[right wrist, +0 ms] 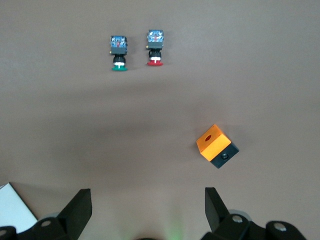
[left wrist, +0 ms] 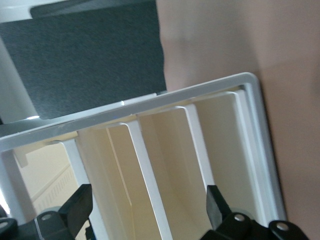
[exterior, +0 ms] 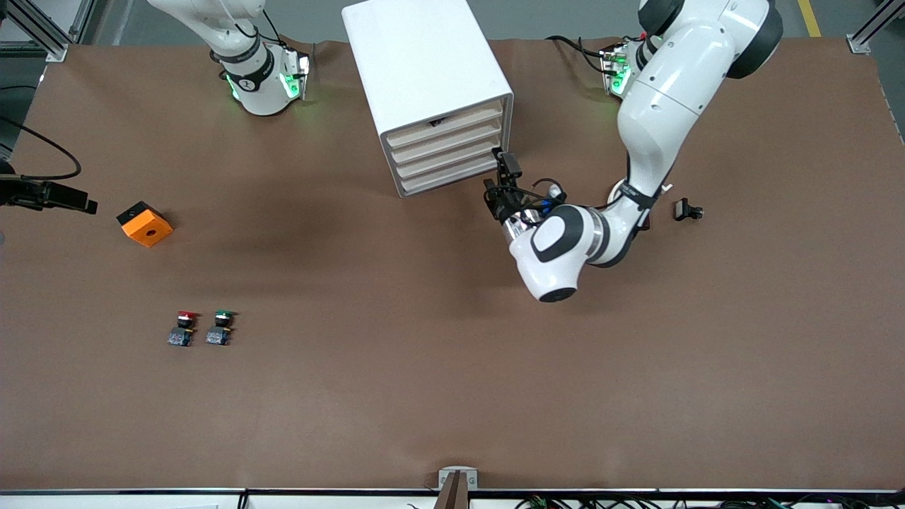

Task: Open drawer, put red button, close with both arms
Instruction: 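Grasp the drawer handle with the left gripper, then pull the drawer open with the left gripper while the right gripper reaches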

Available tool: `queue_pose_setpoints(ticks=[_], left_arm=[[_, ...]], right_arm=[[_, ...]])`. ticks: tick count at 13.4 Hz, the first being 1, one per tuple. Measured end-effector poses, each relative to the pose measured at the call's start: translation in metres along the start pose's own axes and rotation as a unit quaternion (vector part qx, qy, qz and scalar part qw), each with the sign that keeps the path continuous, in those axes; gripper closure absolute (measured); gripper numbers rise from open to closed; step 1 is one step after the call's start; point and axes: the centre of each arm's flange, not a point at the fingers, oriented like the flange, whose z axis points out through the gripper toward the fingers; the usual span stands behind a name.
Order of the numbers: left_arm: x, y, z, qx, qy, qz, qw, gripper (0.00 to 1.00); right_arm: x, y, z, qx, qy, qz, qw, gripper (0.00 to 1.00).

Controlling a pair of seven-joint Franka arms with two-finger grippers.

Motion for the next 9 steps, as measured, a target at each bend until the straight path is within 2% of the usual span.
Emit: queue_pose_setpoints(ticks=[4, 5, 6, 7, 9], left_arm=[[-0.007, 0.008, 0.049, 0.053, 0.036, -0.031, 0.997, 0.03], [-0.007, 0.010, 0.058, 0.060, 0.041, -0.035, 0.997, 0.11], [-0.007, 0.013, 0.065, 0.065, 0.046, -0.037, 0.996, 0.11], [-0.007, 0.015, 0.071, 0.069, 0.049, -0.040, 0.996, 0.17], [-0.007, 0.017, 0.078, 0.073, 0.054, -0.042, 0.995, 0.41]], right_arm=[[0.042, 0.021, 0.048, -0.004, 0.023, 0.006, 1.000, 0.00], [0.054, 0.020, 0.063, -0.006, 0.025, 0.005, 1.000, 0.00], [0.065, 0.019, 0.078, -0.007, 0.030, 0.003, 1.000, 0.00], [0.076, 0.018, 0.091, -0.009, 0.036, 0.001, 0.999, 0.00], [0.096, 0.018, 0.120, -0.012, 0.049, -0.001, 0.999, 0.00]])
